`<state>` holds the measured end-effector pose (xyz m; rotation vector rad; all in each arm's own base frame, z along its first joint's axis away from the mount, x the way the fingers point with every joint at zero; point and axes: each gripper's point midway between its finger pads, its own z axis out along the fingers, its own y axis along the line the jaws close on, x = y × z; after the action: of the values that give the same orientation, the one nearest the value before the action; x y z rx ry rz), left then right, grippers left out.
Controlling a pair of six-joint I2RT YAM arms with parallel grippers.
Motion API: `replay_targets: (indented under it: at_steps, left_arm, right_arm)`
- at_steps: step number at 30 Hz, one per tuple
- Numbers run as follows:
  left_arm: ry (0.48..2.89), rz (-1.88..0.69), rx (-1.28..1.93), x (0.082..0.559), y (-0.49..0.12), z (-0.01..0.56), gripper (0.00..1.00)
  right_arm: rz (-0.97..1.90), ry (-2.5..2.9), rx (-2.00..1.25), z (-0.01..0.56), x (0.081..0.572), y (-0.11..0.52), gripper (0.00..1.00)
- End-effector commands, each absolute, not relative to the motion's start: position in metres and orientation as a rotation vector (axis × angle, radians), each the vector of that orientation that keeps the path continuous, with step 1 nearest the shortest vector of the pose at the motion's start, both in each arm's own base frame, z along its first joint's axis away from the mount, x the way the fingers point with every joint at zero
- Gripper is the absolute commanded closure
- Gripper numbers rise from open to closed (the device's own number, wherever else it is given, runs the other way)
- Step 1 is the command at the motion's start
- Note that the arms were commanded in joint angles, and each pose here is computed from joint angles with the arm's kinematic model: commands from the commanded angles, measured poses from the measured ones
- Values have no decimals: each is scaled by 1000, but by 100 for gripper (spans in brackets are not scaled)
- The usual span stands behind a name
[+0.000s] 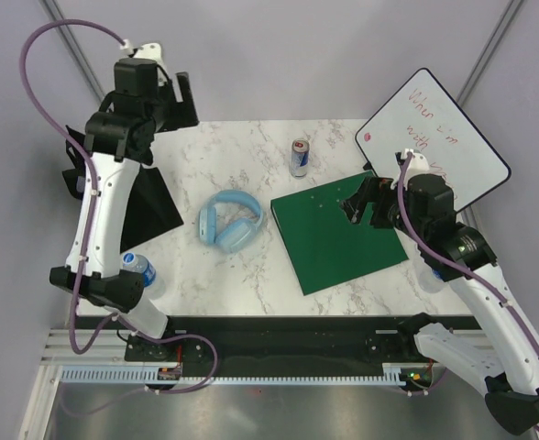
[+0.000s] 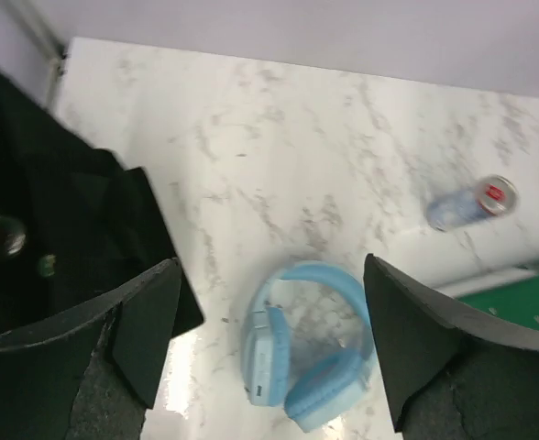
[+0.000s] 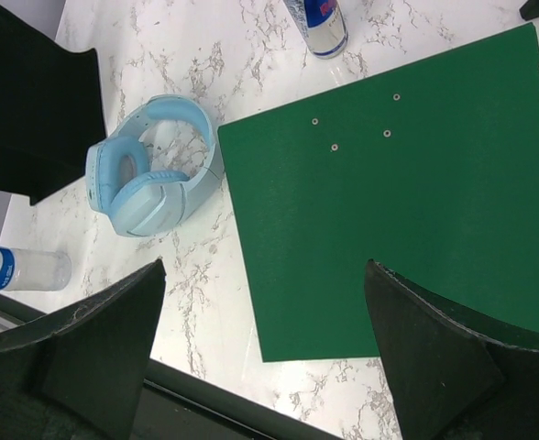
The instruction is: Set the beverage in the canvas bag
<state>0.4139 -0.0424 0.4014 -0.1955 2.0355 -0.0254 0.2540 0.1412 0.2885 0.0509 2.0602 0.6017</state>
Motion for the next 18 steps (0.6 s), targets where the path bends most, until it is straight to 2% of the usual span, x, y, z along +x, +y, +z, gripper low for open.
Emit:
replay_targets:
  at_steps: [1, 3, 8, 14, 15, 16, 18]
  left_arm:
    - [1926, -158, -17, 400, -97, 429, 13]
    - [1890, -246, 70, 402, -134, 427, 13]
    - [1955, -376, 224, 413, -200, 372, 14]
    - [1997, -423, 348, 451, -260, 315, 13]
    - [1984, -422, 361, 458, -265, 318, 12]
    - [2034, -399, 384, 472, -273, 288, 3]
    - [2032, -396, 393, 488, -282, 281, 0]
  right_arm:
    - [593, 2008, 51, 308, 255, 137, 3]
    - [589, 2017, 41, 302, 254, 137, 3]
    - [580, 2021, 19, 295, 251, 136, 3]
    - [593, 1999, 8, 302, 248, 136, 3]
    - [588, 1992, 9, 304, 249, 135, 3]
    - [582, 1991, 6, 304, 249, 135, 3]
    - [569, 1986, 5, 305, 250, 133, 3]
